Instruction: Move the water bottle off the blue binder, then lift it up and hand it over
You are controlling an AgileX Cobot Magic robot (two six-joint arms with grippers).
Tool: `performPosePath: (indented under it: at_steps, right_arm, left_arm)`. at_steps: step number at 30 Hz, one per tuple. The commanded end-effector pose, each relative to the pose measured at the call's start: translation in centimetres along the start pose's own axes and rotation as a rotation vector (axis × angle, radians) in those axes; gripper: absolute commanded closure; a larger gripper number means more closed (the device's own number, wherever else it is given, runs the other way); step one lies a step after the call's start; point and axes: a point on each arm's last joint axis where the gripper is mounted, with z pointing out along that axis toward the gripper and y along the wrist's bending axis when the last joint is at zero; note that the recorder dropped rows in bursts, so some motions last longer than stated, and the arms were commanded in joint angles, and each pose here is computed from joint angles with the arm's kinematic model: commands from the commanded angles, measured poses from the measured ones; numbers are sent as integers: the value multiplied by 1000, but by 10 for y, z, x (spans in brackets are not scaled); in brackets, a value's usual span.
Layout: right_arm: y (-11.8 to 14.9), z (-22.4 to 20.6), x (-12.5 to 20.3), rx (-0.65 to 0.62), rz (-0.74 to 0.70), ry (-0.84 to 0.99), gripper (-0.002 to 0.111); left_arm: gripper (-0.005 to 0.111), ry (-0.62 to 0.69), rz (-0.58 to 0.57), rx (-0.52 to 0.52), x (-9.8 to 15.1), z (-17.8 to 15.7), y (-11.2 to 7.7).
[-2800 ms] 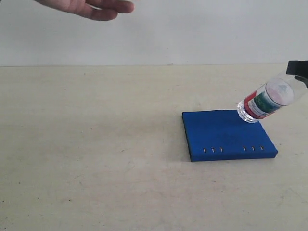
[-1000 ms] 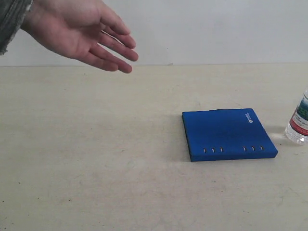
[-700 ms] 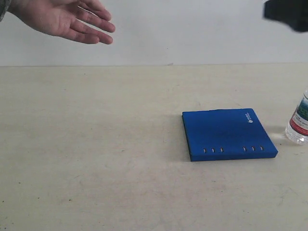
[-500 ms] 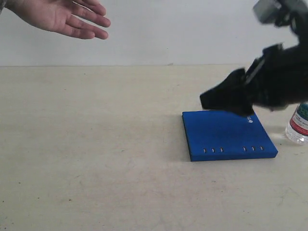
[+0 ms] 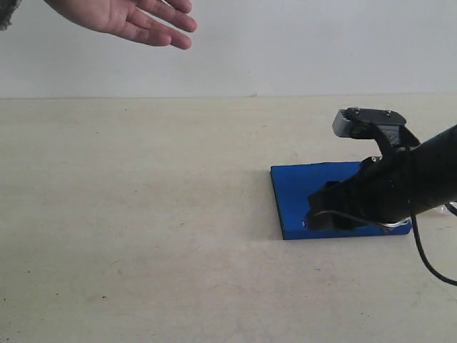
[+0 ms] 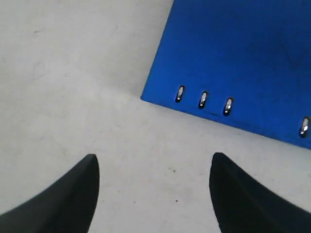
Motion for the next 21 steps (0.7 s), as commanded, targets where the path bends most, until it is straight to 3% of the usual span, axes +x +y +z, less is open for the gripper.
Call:
performPosePath:
  at_steps: [1,4,9,13,21]
  right_arm:
    - [-9,-1,-9,99,-68,-101,50]
    - [-15,-3,-23,178,-138,-211,50]
    - [-14,17,-55,128,-82,-180,50]
    - [-14,39,-92,81,-102,-154,50]
    - [-26,86,-144,83,-27,-210,50]
  left_arm:
    - [102,10,-21,10,1,0,-1]
    - [102,10,-4,6,1,0,0]
    - [102,80,-76,19,7,-1,-2]
    - [102,236,46,4,21,-1,0]
    - [102,399,121,-82,26,15,5]
